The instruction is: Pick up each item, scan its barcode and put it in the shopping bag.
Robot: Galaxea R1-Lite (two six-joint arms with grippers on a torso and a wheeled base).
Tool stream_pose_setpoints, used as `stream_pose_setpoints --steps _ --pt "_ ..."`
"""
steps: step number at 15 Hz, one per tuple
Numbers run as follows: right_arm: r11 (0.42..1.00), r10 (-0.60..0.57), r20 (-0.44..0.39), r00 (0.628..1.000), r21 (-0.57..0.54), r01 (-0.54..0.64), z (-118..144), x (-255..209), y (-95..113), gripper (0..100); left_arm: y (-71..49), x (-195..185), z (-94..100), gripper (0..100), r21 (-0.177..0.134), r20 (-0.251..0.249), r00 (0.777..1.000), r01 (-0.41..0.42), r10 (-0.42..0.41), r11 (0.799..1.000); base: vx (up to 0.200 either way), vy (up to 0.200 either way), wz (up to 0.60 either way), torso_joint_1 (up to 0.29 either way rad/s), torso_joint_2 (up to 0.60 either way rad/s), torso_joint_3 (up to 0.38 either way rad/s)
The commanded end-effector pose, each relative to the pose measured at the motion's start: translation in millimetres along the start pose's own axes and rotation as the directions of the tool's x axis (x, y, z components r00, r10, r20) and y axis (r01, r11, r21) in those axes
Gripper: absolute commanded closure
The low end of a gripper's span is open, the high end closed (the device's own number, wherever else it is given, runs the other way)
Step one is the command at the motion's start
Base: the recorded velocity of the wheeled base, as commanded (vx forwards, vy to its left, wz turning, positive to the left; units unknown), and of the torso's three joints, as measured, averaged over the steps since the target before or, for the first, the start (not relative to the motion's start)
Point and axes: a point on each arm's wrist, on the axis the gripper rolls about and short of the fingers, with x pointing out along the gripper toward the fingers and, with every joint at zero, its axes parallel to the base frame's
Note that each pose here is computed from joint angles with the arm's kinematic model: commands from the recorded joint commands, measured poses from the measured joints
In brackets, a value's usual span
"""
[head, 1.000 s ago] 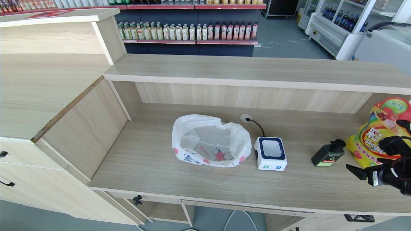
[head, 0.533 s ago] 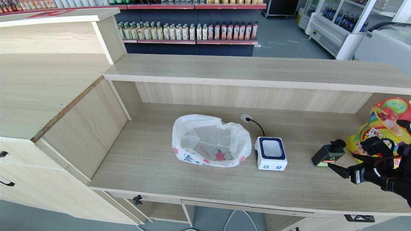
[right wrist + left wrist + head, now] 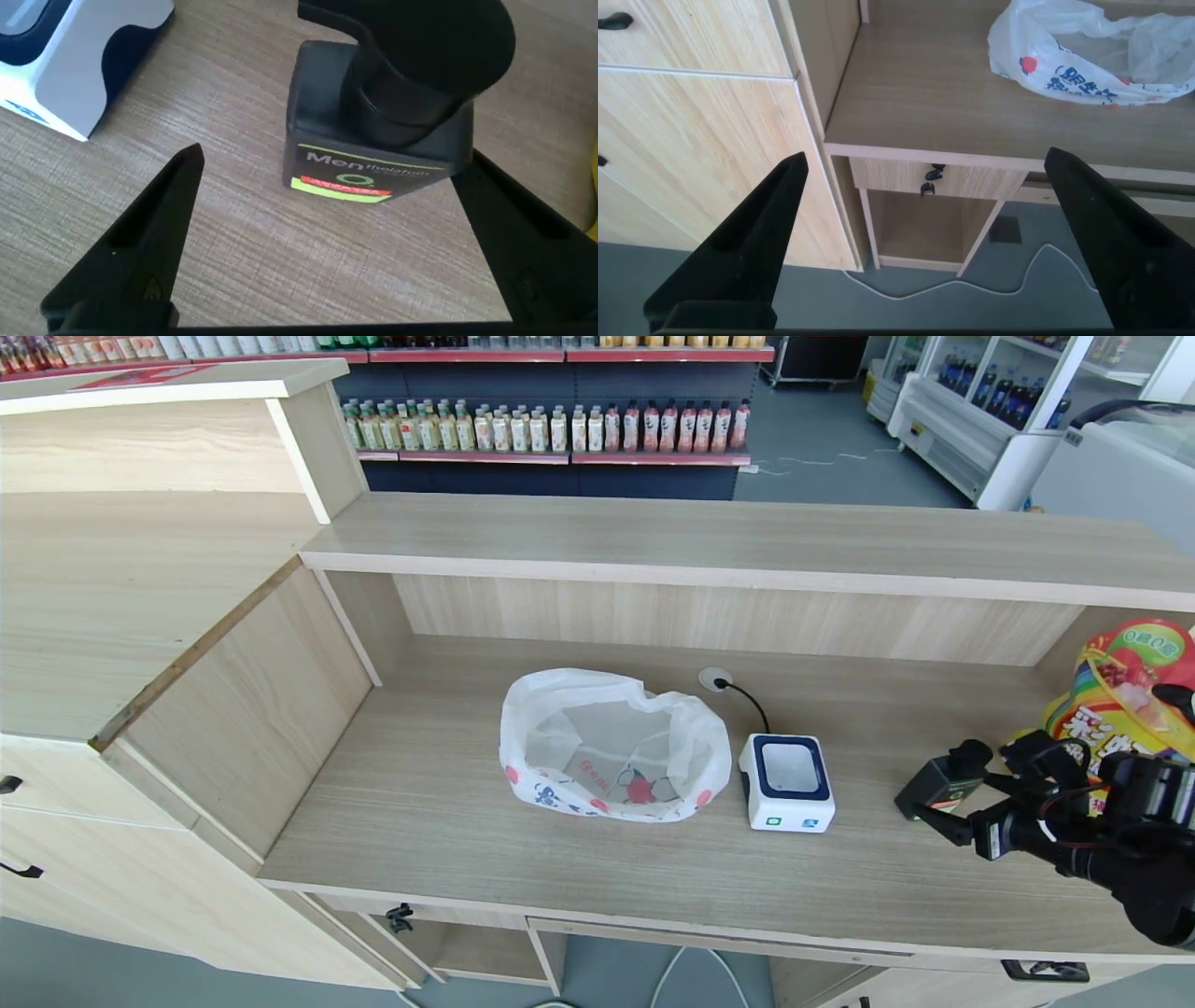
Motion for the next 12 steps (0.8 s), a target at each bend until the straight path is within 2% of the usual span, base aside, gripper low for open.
stream_pose_setpoints --steps 1,7,10,12 --pt "1.000 0.008 0.001 1.000 -0.003 -0.008 -5.8 13.0 -2.5 0 0.0 0.0 -0.2 0 0.000 -0.001 1.000 0.000 0.000 1.000 0.000 0.000 0.00 0.000 0.00 0.000" --pt "1.000 0.013 0.026 1.000 -0.019 -0.013 -8.3 26.8 -9.6 0 0.0 0.0 0.0 0 0.000 0.000 1.000 0.000 0.000 1.000 0.000 0.000 0.00 0.000 0.00 0.000" --pt "0.995 0.094 0.072 0.993 -0.032 -0.092 -8.3 39.1 -8.9 0 0.0 0.0 0.0 0 0.000 0.000 1.000 0.000 0.000 1.000 0.000 0.000 0.00 0.000 0.00 0.000" --pt "0.993 0.113 0.072 0.991 -0.032 -0.110 -8.5 46.2 -4.8 0 0.0 0.0 0.0 0 0.000 0.000 1.000 0.000 0.000 1.000 0.000 0.000 0.00 0.000 0.00 0.000"
